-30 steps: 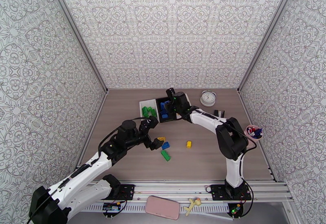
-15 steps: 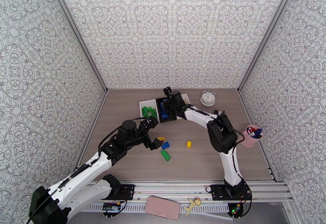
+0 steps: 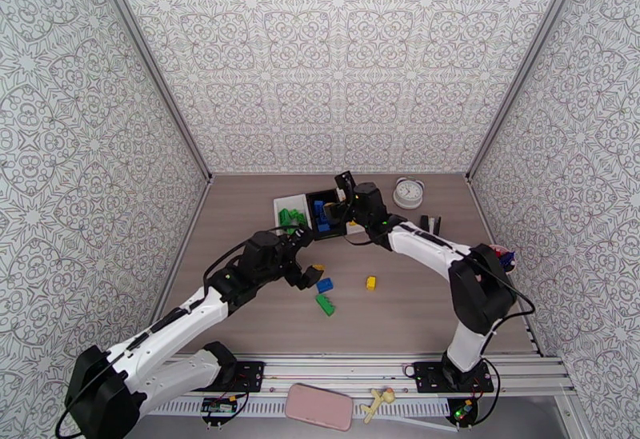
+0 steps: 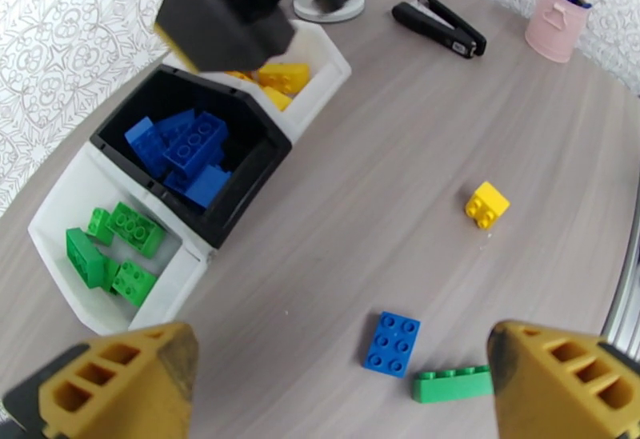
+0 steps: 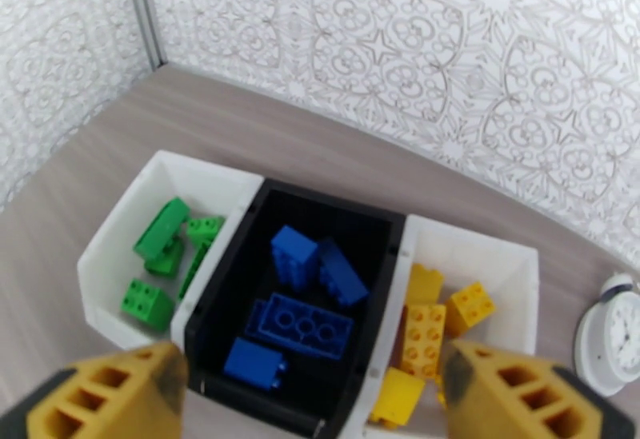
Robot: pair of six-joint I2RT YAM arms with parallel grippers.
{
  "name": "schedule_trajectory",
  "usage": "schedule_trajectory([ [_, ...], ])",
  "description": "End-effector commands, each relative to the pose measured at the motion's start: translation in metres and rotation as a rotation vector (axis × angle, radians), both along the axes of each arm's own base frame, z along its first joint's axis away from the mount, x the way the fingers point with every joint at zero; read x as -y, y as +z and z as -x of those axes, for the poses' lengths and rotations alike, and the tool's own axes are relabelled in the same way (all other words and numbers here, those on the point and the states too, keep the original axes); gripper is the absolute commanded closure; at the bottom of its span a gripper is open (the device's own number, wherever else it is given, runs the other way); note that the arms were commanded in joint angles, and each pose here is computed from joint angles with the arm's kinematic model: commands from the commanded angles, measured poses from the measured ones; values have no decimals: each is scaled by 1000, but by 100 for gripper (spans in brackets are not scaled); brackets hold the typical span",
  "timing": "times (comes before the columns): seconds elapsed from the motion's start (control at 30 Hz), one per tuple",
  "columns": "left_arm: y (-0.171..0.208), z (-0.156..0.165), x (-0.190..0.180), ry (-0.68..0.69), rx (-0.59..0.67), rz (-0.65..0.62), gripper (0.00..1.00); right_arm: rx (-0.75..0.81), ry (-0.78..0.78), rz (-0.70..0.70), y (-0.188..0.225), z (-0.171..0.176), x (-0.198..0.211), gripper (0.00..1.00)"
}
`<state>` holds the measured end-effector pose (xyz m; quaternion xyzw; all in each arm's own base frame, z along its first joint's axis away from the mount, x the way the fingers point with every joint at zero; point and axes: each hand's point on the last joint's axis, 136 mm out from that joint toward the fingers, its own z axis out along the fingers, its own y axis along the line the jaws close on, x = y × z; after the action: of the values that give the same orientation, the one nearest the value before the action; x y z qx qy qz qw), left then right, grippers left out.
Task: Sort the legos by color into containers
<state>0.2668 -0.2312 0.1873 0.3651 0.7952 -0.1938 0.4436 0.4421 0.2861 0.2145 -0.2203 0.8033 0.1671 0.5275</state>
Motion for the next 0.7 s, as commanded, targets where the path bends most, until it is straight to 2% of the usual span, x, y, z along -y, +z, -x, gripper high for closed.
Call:
schedule_trajectory([
  [0.0,-7,0,4,-23,-23,-58,0,12,35,-19,7,20,16,6],
  [0.13,-21,-8,6,-15,-48,-133,0,22,84,39,5,54,32,1],
  [0.37,-64,-21,7,-8,-189,-313,0,19,100,158,7,103,68,0],
  [0.5,-85,-16,13,-53,-263,-418,0,8,142,171,7,129,77,1],
  [0.67,-107,-4,22,-112,-372,-519,0,-17,154,188,2,143,84,0],
])
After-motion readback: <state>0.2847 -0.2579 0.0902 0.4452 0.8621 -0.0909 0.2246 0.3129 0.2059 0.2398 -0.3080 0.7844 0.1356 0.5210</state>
